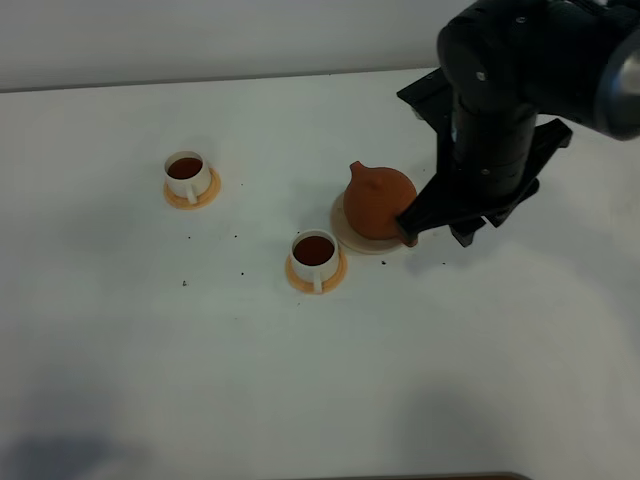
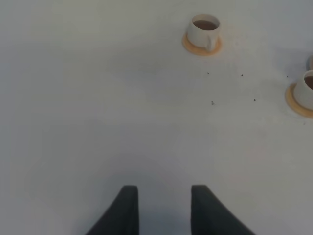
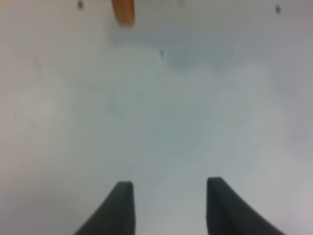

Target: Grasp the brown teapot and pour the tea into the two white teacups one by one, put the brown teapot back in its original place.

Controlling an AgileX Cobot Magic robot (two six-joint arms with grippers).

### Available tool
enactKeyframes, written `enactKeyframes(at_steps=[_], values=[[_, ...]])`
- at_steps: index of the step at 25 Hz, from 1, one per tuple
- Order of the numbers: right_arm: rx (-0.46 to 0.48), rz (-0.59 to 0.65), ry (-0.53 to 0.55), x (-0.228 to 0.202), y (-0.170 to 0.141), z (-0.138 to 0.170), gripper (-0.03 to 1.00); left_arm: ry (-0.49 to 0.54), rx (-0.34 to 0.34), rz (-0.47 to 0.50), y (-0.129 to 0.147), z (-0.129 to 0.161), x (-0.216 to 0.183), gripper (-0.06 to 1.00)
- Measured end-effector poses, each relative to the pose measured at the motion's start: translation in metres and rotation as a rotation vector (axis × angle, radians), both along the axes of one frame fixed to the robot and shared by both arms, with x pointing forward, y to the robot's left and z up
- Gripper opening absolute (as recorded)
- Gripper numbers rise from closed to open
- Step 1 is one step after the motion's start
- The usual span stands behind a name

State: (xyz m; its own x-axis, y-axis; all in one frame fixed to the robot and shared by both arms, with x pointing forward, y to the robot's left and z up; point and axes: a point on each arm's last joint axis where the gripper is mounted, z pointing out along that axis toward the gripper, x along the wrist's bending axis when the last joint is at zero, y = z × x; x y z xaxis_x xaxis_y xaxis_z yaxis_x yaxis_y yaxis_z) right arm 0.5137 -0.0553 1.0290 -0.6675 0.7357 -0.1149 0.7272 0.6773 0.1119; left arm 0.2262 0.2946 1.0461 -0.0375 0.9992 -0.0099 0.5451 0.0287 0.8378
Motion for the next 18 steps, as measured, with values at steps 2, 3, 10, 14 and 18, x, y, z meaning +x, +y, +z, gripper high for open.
enactKeyframes(at_steps=[2,3,10,14,18], values=[[-0.006,-0.001,0.006,-0.015,-0.014,0.005,0.31,0.000,0.000,0.000,0.000,0.000,0.000,0.26],[-0.009,-0.001,0.007,-0.024,-0.022,0.008,0.31,0.000,0.000,0.000,0.000,0.000,0.000,0.26],[-0.030,-0.031,0.001,-0.076,-0.074,0.017,0.26,0.000,0.000,0.000,0.000,0.000,0.000,0.26],[-0.023,-0.032,-0.013,-0.105,-0.102,0.019,0.24,0.000,0.000,0.000,0.000,0.000,0.000,0.26],[0.002,-0.032,-0.039,-0.134,-0.129,0.019,0.24,0.000,0.000,0.000,0.000,0.000,0.000,0.26]])
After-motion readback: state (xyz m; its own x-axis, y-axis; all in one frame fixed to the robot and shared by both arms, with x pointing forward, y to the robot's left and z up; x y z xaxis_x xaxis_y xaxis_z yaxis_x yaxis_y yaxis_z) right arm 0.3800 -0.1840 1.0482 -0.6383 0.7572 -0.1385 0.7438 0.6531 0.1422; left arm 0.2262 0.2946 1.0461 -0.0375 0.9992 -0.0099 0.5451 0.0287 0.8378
